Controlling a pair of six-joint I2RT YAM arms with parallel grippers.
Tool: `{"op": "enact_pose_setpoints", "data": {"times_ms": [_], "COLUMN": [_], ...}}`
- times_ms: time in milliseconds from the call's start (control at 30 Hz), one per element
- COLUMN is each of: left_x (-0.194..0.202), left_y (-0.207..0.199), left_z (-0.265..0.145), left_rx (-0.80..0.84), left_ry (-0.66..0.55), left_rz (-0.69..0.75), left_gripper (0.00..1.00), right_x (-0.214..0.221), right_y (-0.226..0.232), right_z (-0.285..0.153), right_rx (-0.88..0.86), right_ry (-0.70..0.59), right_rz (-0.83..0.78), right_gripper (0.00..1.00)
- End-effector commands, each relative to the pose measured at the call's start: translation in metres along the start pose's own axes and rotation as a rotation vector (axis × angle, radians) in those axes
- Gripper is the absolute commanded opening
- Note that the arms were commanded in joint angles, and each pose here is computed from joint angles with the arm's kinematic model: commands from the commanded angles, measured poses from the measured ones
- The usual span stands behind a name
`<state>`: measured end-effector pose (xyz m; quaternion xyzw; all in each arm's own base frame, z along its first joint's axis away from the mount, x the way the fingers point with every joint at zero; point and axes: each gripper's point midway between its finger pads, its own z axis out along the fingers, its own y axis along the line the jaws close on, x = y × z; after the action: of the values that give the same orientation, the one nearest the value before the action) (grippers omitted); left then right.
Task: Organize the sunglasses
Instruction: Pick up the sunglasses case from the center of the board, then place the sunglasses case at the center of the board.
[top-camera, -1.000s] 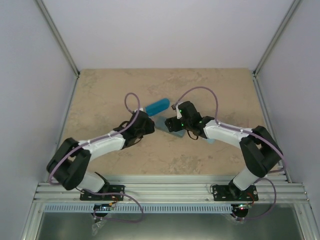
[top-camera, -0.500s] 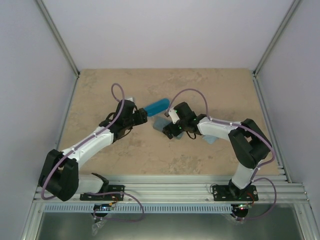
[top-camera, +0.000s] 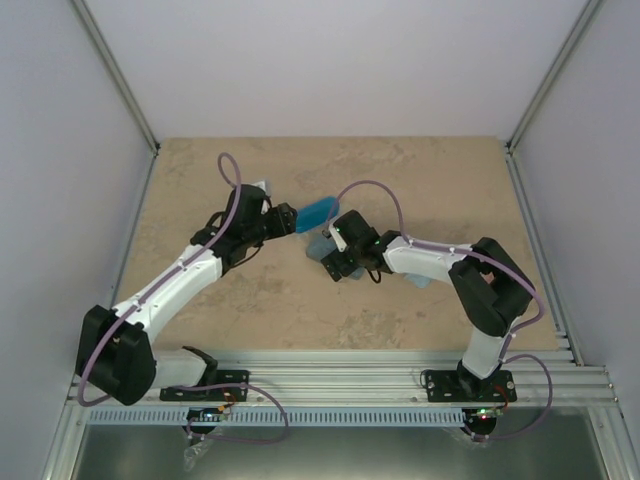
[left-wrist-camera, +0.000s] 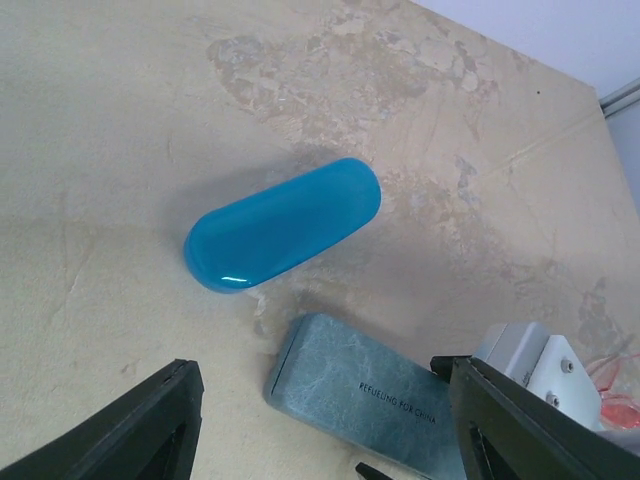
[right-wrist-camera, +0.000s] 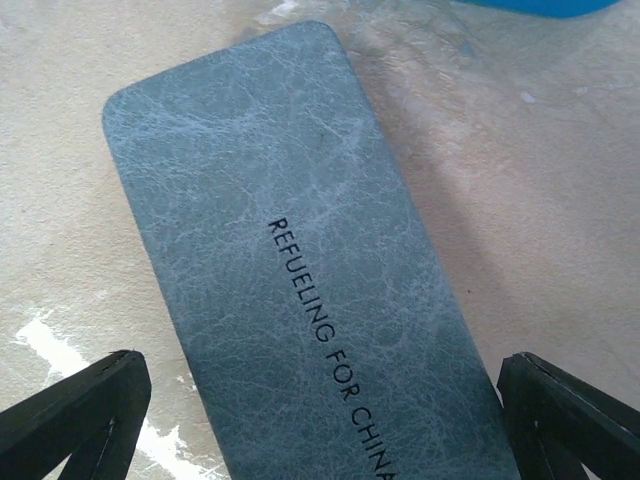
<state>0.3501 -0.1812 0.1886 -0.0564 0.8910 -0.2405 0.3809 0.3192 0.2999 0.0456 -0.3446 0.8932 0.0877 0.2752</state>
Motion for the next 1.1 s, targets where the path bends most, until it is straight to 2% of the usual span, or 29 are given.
{"op": "enact_pose_setpoints", "data": {"times_ms": [0,200,467,567,633,733,900,1067], "left_x": [-0.001,0.001,-0.002,-0.004,-0.004,-0.003,0.0,0.001], "left_y": [0.008,0.02,0.011,0.009,0.008,0.007,0.004,0.003], "left_z": [-0.009,-0.008,-0.006,-0.009,-0.01,-0.01,-0.007,0.002], "left_rx": [-0.027,-0.075,-0.039,-0.027,-0.02,-0.011,0.009,0.011], "left_ry": [-0.013,-0.033,-0.03,-0.04,-0.044,-0.047,-0.035,-0.016], "left_rz": [-0.025,-0.038,-0.003,0.017,0.026,0.033,0.053,0.082], "left_gripper": [0.7,0.71,0.71,0.71,0.71,0.71,0.71,0.71], "right_x": [0.033,0.027,0.041,0.036,0.03,0.02,0.016,0.034], "right_y": [-0.013,-0.039,-0.012,-0.017,-0.027,-0.045,-0.089,-0.141], "right_z": [0.0,-0.004,0.016,0.012,0.005,-0.008,-0.03,-0.029], "right_rx": [0.087,0.234,0.045,0.069,0.115,0.176,0.268,0.349], "right_ry": [0.116,0.076,0.141,0.119,0.091,0.035,-0.033,0.004], "right_rz": [0.057,0.075,0.032,0.072,0.113,0.197,0.353,0.478], "right_gripper": [0.97,0.98,0.97,0.87,0.8,0.73,0.7,0.7]}}
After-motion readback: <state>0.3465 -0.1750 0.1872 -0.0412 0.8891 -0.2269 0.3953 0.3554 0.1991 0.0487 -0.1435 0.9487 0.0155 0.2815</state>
